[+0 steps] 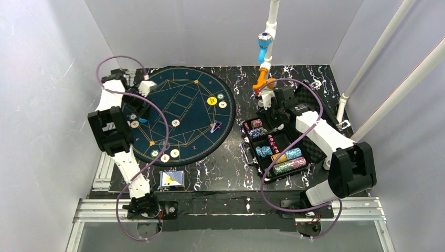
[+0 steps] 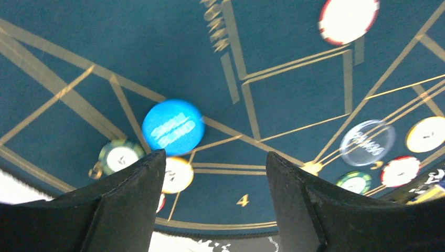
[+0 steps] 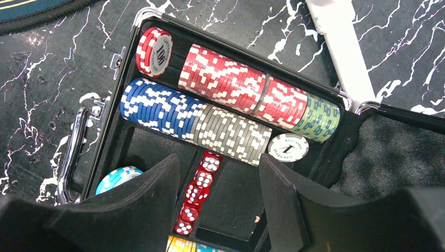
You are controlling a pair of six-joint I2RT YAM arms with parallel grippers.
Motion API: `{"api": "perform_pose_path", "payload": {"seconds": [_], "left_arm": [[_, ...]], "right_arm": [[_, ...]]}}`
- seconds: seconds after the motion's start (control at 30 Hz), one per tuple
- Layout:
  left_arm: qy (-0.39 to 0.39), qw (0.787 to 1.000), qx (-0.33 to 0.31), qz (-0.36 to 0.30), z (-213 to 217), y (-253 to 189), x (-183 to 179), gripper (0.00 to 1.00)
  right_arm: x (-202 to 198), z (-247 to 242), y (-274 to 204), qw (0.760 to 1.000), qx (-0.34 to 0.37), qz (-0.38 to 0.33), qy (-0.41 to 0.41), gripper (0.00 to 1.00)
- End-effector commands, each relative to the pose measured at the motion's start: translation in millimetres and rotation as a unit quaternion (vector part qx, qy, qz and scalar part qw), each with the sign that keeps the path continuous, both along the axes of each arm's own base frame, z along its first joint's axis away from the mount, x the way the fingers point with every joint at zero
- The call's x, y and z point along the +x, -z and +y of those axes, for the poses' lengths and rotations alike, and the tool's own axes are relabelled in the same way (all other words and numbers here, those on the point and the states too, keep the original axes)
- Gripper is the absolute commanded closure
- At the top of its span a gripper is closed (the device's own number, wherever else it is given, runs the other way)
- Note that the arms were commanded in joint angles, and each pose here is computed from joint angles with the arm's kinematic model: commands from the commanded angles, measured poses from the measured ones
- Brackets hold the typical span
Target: Distribute texas hold em gaming equipment
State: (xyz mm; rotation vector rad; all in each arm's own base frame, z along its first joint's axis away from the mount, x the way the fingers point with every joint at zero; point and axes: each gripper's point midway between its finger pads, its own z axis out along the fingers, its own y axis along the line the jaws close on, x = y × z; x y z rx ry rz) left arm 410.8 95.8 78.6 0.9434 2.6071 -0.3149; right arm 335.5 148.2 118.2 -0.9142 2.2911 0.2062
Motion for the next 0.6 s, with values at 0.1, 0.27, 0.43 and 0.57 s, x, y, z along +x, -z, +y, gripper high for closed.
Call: {"api": "perform_pose_path", "payload": {"seconds": [0.1, 0.27, 0.43, 0.57], "left_arm": [[0.090, 0.996, -0.014, -0.023, -90.5, -25.5, -7.1, 0.29], [0.105, 0.994, 0.004, -0.005, -121.8, -12.8, -7.7, 0.28], [0.126, 0.991, 0.034, 0.018, -144.1, 8.6, -10.0, 0.27], [0.134, 0.989, 0.051, 0.036, -150.1, 23.2, -15.5, 0.27]], "right_arm": [[7.9, 7.9, -12.8, 1.000, 0.012, -0.022, -0.010, 0.34], [8.2, 7.4, -13.2, 1.000, 0.011, -0.023, -0.010, 0.34], [8.1, 7.3, -13.8, 1.000, 0.011, -0.024, -0.009, 0.34], [8.1, 6.7, -13.1, 1.000, 0.008, -0.024, -0.009, 0.34]]}}
